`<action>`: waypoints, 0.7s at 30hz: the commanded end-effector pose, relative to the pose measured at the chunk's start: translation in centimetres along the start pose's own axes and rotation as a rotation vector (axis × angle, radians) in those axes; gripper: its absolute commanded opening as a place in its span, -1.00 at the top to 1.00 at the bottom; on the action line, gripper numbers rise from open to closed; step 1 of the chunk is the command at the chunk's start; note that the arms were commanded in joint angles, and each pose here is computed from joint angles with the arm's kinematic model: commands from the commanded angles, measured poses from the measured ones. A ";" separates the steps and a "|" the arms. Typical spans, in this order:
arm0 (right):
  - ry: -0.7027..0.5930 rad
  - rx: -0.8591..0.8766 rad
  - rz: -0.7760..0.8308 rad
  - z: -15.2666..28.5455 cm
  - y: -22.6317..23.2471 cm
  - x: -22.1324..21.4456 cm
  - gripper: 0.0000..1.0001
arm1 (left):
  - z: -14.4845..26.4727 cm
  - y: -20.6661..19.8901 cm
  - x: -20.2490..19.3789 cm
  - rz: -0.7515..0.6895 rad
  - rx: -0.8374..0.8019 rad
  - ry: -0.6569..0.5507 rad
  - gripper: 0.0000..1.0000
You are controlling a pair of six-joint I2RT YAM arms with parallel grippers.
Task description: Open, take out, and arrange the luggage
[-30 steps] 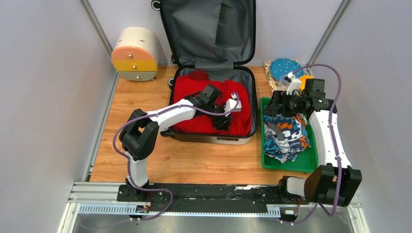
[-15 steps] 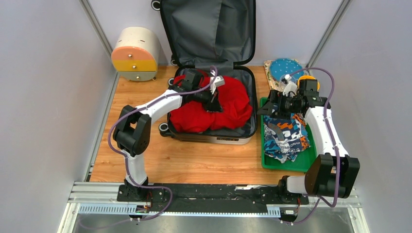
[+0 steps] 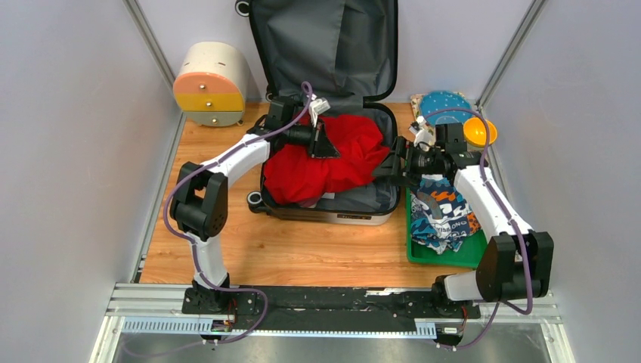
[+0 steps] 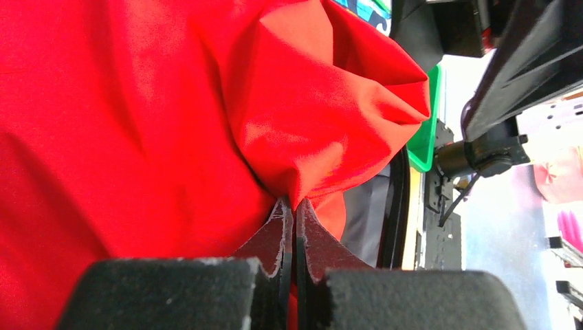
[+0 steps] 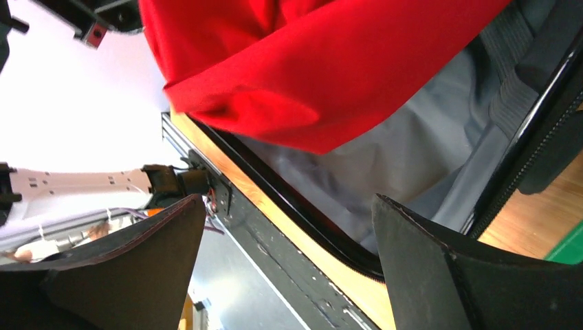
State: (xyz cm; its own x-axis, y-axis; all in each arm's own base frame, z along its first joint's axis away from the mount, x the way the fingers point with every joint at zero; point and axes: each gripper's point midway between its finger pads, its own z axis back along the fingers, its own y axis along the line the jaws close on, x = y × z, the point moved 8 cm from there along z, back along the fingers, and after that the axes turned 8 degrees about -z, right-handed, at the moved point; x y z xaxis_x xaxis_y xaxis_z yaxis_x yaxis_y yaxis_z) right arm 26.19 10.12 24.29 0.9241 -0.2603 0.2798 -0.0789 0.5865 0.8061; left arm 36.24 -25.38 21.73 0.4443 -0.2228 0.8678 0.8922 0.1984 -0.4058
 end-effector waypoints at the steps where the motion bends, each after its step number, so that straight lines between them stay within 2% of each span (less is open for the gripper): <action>1: -0.101 -0.003 -0.112 -1.1 1.2 2.3 -0.89 | 1.7 -1.3 3.4 -0.094 -0.014 -0.100 1.00; 7: -0.150 0.040 -0.139 -2.4 2.2 4.4 -0.90 | 1.7 -2.1 1.8 -0.058 -0.042 -0.082 1.00; 11: -0.135 0.009 -0.237 -3.9 1.4 4.7 -0.90 | 1.6 -2.9 1.3 -0.082 -0.065 -0.079 1.00; 18: -0.150 -0.097 -0.345 -5.9 -0.5 5.0 -0.92 | -0.5 -5.4 -0.9 -0.167 -0.126 0.010 1.00; 21: -0.169 -0.110 -0.329 -6.2 -0.8 5.5 -0.92 | -1.2 -6.0 -1.8 -0.186 -0.133 0.062 1.00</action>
State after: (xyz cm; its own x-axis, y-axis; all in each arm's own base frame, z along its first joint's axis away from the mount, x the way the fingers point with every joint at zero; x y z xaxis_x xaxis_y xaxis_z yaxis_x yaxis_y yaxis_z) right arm 31.85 12.77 20.89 0.8543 -0.5175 0.0485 0.2756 0.5301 0.8019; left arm 31.91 -26.78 20.91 0.3875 -0.2663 0.8826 0.9217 0.0945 -0.3762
